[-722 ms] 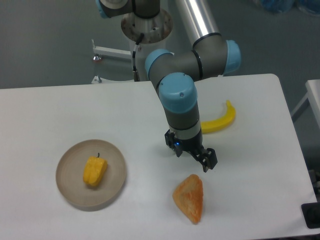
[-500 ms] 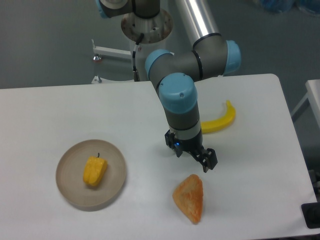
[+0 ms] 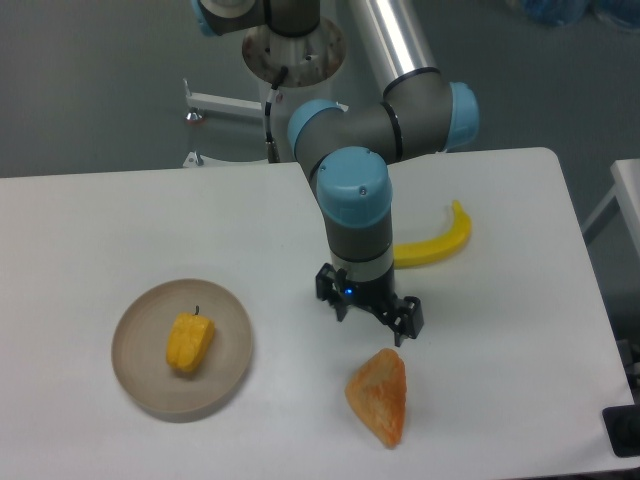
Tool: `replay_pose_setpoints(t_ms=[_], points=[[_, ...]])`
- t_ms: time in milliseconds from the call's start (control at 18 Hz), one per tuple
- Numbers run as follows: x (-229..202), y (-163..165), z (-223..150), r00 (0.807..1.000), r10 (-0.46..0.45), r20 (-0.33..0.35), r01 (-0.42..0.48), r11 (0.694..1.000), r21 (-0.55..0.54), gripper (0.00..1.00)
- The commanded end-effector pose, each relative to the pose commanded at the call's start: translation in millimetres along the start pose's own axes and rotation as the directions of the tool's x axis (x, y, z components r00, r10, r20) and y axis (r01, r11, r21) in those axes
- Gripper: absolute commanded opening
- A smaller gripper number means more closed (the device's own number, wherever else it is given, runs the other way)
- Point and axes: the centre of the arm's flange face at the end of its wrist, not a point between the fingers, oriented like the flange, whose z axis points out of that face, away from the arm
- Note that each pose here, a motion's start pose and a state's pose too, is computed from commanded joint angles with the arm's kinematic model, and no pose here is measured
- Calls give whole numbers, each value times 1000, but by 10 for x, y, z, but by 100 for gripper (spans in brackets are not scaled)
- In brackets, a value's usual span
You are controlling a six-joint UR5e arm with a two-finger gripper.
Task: Pick up the yellow pepper from the plate
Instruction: 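Move the gripper over the yellow pepper on the beige plate, then lower the gripper onto the yellow pepper and close on it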
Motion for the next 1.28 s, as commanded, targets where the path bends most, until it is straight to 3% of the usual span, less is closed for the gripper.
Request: replay_pose_setpoints(t_ms=[111,222,722,1278], points=[[139,-26,-45,991,-136,-6,136,991,6,100],[454,-49,2,980,-201,-15,200,980,-8,100],[1583,59,200,995,-49,-83,44,997,-62,100],[1808,97,431,988,82,-129,-92,993,-68,100]])
